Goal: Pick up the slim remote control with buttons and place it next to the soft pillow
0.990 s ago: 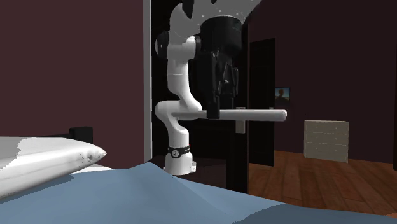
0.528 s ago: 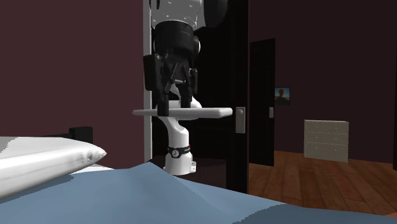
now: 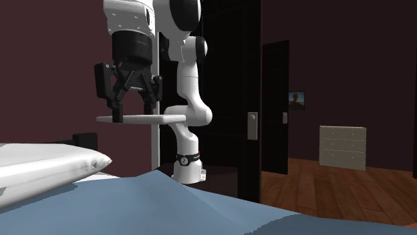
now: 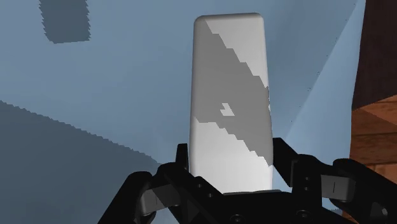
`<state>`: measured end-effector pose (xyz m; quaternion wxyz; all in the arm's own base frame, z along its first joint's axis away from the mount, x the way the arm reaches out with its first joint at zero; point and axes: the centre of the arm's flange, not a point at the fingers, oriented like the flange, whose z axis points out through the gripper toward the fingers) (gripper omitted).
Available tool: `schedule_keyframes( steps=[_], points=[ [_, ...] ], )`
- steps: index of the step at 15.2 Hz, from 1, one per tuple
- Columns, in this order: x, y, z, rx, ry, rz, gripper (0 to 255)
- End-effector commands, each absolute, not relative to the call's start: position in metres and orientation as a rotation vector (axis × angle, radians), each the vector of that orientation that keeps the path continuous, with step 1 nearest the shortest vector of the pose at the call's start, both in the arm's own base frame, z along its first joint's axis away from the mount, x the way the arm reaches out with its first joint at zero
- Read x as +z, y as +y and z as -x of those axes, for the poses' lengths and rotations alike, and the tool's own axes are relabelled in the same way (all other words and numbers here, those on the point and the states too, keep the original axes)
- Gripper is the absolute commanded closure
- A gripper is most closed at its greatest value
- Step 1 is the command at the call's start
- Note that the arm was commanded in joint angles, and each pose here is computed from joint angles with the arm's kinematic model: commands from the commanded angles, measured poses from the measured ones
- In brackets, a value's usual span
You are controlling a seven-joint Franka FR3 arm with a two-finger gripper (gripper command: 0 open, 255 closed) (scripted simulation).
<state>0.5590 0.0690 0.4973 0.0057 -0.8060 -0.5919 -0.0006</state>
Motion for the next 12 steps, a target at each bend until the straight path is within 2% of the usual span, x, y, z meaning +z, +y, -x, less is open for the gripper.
schedule_keyframes(
  steps=[1,9,12],
  points=[
    [0.499,0.045,-0.558,-0.002,-1.856,2.521,255],
    [0.499,-0.061,-0.555,-0.002,-1.856,2.521,255],
    [0.483,-0.061,-0.555,-0.002,-1.856,2.521,255]
  ],
)
